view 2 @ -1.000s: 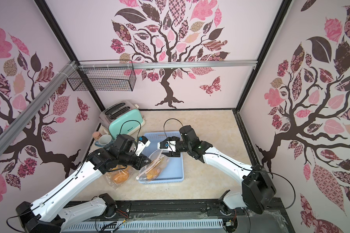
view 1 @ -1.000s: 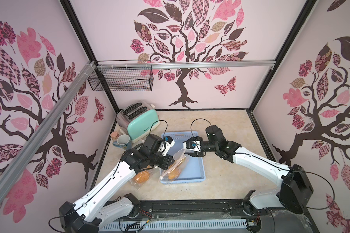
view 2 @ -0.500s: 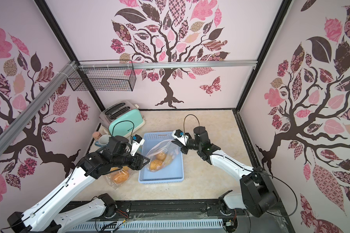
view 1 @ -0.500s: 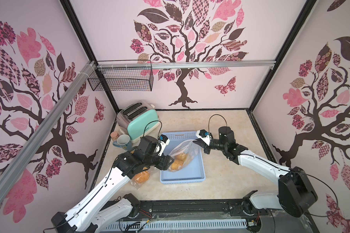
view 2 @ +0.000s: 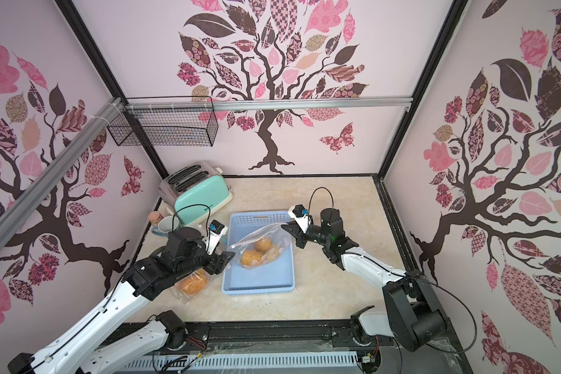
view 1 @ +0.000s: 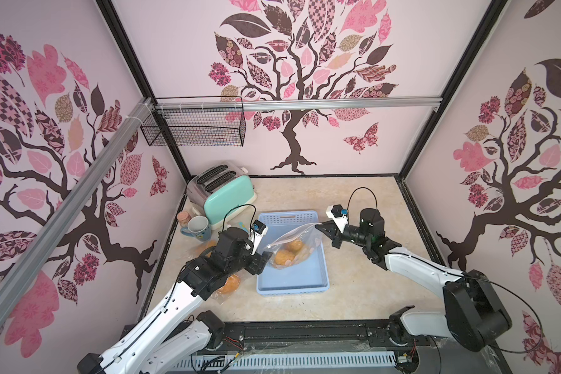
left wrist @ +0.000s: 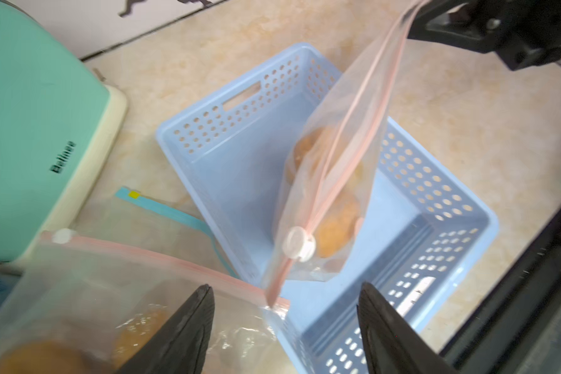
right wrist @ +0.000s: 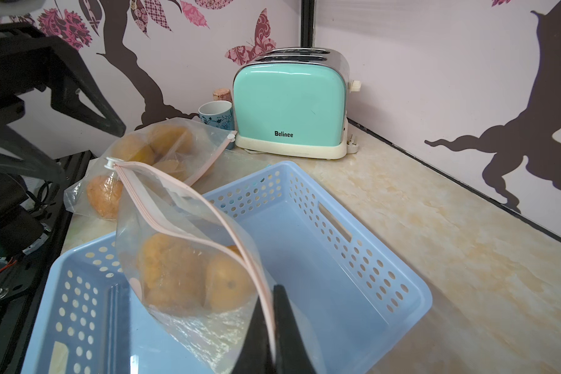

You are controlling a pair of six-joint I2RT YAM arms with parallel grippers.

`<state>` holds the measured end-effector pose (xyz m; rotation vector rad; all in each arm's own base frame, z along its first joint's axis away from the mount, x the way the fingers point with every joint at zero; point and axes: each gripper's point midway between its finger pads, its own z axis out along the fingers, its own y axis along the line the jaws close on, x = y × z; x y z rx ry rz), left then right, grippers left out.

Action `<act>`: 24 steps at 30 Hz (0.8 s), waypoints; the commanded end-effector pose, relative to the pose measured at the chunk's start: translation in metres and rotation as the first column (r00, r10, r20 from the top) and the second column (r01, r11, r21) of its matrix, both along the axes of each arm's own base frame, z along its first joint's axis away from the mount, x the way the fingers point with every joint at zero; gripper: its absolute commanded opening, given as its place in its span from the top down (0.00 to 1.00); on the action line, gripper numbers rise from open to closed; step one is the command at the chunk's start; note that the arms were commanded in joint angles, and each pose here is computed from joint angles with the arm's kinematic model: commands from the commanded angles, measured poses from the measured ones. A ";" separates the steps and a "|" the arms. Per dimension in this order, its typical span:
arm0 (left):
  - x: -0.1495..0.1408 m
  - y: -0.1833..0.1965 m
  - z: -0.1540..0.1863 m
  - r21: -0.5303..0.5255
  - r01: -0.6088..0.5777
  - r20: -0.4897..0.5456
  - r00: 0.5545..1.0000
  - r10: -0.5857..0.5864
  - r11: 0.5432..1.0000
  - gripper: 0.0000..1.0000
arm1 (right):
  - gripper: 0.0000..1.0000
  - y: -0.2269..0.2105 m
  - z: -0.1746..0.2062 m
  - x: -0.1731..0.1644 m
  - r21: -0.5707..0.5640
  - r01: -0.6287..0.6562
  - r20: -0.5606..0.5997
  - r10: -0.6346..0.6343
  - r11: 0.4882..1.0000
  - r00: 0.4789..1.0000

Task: Put the potatoes into a zipper bag and zip it
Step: Adjust the zipper food storage bag in the basket.

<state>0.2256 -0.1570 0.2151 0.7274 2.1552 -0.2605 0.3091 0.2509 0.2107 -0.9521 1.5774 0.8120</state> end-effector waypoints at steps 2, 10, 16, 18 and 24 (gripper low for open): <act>0.000 0.005 -0.009 0.095 0.067 0.094 0.993 -0.076 0.993 0.27 | 1.00 -0.001 0.025 -0.007 0.045 -0.020 0.066 0.017 0.999 0.998; -0.008 -0.014 -0.020 0.040 0.174 0.087 0.980 -0.177 0.984 0.46 | 1.00 0.002 0.027 -0.013 0.061 -0.055 0.061 0.052 0.997 0.997; -0.002 -0.014 -0.031 0.062 0.153 0.059 0.986 -0.157 0.986 0.62 | 1.00 0.001 0.029 -0.016 0.066 -0.061 0.062 0.057 0.996 0.996; -0.002 -0.015 -0.034 0.060 0.152 0.048 0.987 -0.155 0.986 0.69 | 1.00 0.001 0.030 -0.015 0.066 -0.058 0.064 0.053 0.996 0.997; -0.005 -0.014 -0.036 0.035 0.139 0.044 0.989 -0.141 0.990 0.94 | 1.00 0.000 0.027 -0.013 0.063 -0.040 0.055 0.037 0.997 0.998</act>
